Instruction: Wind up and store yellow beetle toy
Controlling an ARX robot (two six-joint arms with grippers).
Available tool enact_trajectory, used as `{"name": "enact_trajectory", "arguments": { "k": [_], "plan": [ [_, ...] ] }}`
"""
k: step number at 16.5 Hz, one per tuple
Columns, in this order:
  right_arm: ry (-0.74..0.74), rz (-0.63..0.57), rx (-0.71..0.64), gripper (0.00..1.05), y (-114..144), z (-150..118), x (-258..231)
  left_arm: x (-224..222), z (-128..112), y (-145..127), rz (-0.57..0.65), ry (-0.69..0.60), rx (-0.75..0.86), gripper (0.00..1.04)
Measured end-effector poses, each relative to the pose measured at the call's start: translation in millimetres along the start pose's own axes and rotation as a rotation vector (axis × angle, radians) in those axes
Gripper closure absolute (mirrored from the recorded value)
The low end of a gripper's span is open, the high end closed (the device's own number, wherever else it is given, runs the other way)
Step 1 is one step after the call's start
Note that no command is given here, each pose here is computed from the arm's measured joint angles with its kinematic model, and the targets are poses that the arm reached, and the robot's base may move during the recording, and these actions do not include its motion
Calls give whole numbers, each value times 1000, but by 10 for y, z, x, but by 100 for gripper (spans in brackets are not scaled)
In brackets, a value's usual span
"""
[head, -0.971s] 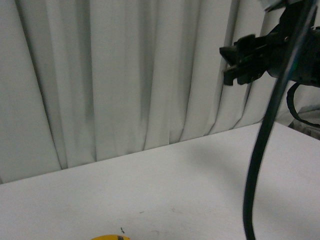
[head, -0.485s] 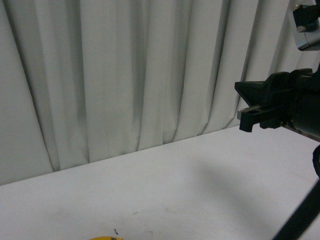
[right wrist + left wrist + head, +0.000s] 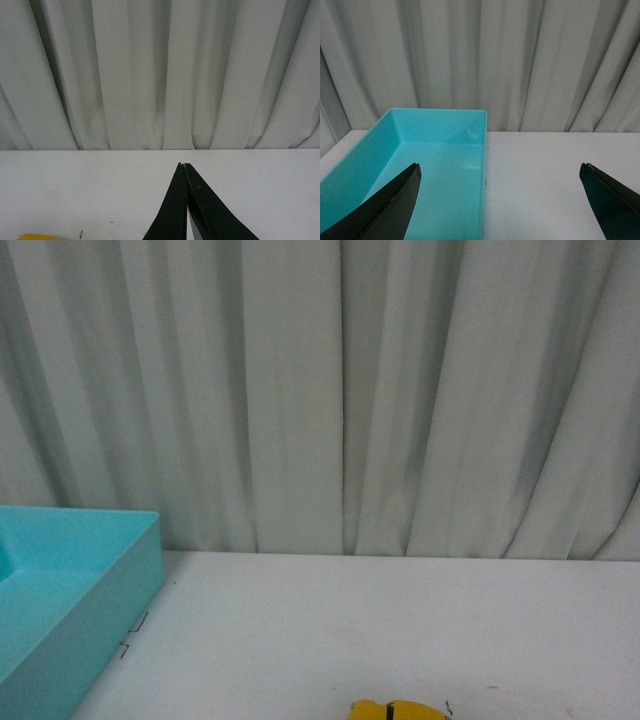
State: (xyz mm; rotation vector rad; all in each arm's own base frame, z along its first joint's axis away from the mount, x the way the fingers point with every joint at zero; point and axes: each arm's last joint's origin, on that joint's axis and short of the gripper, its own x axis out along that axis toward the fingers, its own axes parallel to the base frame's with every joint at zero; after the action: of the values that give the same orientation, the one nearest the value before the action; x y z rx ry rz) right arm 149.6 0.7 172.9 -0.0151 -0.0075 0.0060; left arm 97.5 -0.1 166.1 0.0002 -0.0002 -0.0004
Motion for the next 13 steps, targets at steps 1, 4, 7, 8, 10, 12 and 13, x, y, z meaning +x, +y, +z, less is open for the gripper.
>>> {"name": "enact_trajectory", "arguments": {
  "k": [1, 4, 7, 8, 10, 12, 13],
  "plan": [
    [-5, 0, 0, 103, 1, -43, -27, 0, 0, 0, 0, 0, 0, 7],
    [7, -1, 0, 103, 1, -65, -135, 0, 0, 0, 0, 0, 0, 7],
    [2, -1, 0, 103, 1, -36, -237, 0, 0, 0, 0, 0, 0, 7],
    [-8, -1, 0, 103, 1, -24, -263, 0, 0, 0, 0, 0, 0, 7],
    [-2, -1, 0, 103, 1, -27, -299, 0, 0, 0, 0, 0, 0, 7],
    [-7, -1, 0, 103, 1, -21, -334, 0, 0, 0, 0, 0, 0, 7],
    [-5, -1, 0, 103, 1, -23, -348, 0, 0, 0, 0, 0, 0, 7]
  ]
}}
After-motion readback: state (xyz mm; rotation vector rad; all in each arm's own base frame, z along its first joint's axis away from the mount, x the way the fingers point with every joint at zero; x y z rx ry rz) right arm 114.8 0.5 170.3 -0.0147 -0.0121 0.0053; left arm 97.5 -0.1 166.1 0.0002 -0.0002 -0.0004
